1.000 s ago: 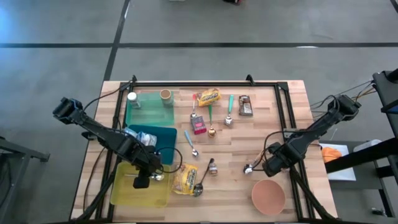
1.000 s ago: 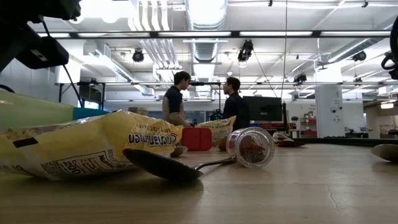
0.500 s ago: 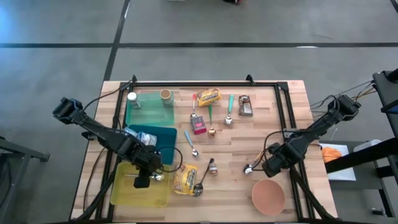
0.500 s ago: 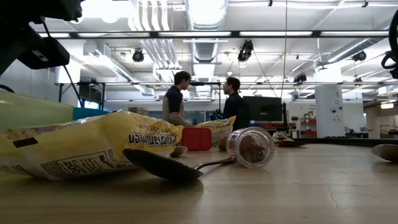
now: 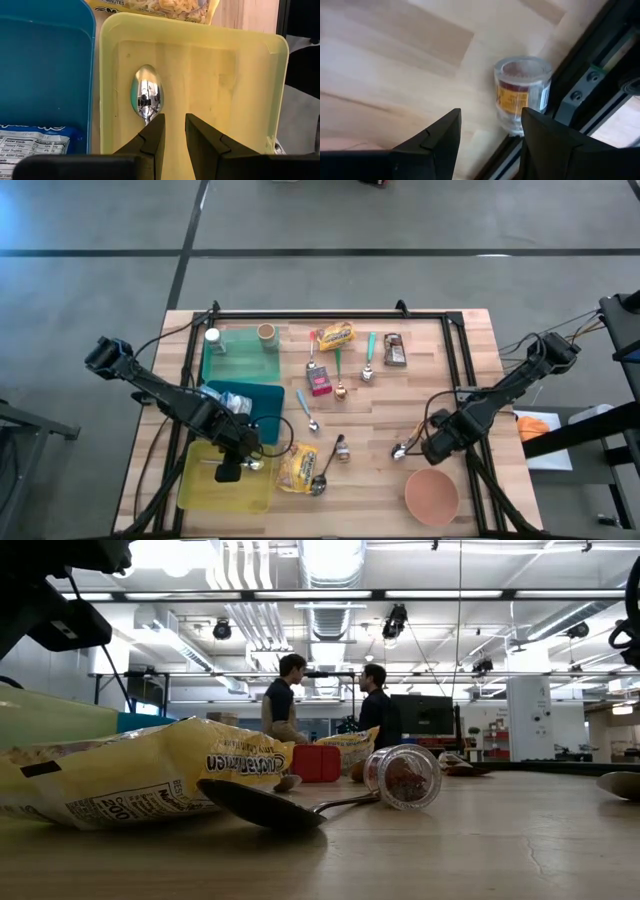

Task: Pick & Place Food Item
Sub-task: Put the right brown seasoning bottle into the light blue bin

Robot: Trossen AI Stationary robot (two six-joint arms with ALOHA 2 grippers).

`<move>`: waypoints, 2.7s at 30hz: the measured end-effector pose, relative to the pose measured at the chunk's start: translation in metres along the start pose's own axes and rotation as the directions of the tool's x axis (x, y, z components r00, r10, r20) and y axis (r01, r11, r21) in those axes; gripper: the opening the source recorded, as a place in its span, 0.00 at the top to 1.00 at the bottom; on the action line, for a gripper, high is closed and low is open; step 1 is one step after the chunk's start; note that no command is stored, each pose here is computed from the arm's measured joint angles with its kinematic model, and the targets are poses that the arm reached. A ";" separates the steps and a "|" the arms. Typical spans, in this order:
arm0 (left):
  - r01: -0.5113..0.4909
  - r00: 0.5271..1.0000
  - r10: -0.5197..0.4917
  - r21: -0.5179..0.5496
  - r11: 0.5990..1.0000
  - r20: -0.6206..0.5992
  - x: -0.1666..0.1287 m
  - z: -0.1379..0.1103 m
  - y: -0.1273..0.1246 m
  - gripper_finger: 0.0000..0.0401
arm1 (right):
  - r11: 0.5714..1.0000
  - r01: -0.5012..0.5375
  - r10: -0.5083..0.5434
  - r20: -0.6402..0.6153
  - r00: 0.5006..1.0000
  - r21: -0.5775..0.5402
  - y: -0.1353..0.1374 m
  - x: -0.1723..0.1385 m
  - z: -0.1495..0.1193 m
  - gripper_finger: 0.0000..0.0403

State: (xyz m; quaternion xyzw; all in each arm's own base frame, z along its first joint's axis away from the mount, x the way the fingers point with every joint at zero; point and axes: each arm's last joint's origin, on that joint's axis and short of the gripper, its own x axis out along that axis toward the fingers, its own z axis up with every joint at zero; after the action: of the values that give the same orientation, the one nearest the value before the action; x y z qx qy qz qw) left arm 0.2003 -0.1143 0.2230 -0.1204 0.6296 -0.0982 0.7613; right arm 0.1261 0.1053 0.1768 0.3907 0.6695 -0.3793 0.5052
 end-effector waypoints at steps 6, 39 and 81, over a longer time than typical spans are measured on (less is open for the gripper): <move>-0.001 1.000 0.001 -0.002 1.000 0.000 0.000 0.000 0.000 0.79 | 0.998 0.045 -0.047 0.036 0.998 0.036 -0.005 0.000 0.002 0.49; 0.013 1.000 -0.013 -0.008 1.000 -0.007 0.000 0.001 0.001 0.79 | 0.945 0.311 -0.313 0.001 0.950 0.101 0.018 0.044 0.007 0.54; -0.179 0.893 0.255 -0.227 0.957 0.371 -0.015 0.020 0.008 0.79 | 0.788 -0.599 0.374 0.664 0.647 0.139 0.051 -0.027 0.017 0.56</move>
State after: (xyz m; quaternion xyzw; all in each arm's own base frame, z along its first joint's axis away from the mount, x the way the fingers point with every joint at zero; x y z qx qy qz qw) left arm 0.2167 -0.1006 0.2379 -0.1374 0.4780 0.0737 0.8644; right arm 0.1840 0.1067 0.1933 0.4989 0.2614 -0.4421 0.6980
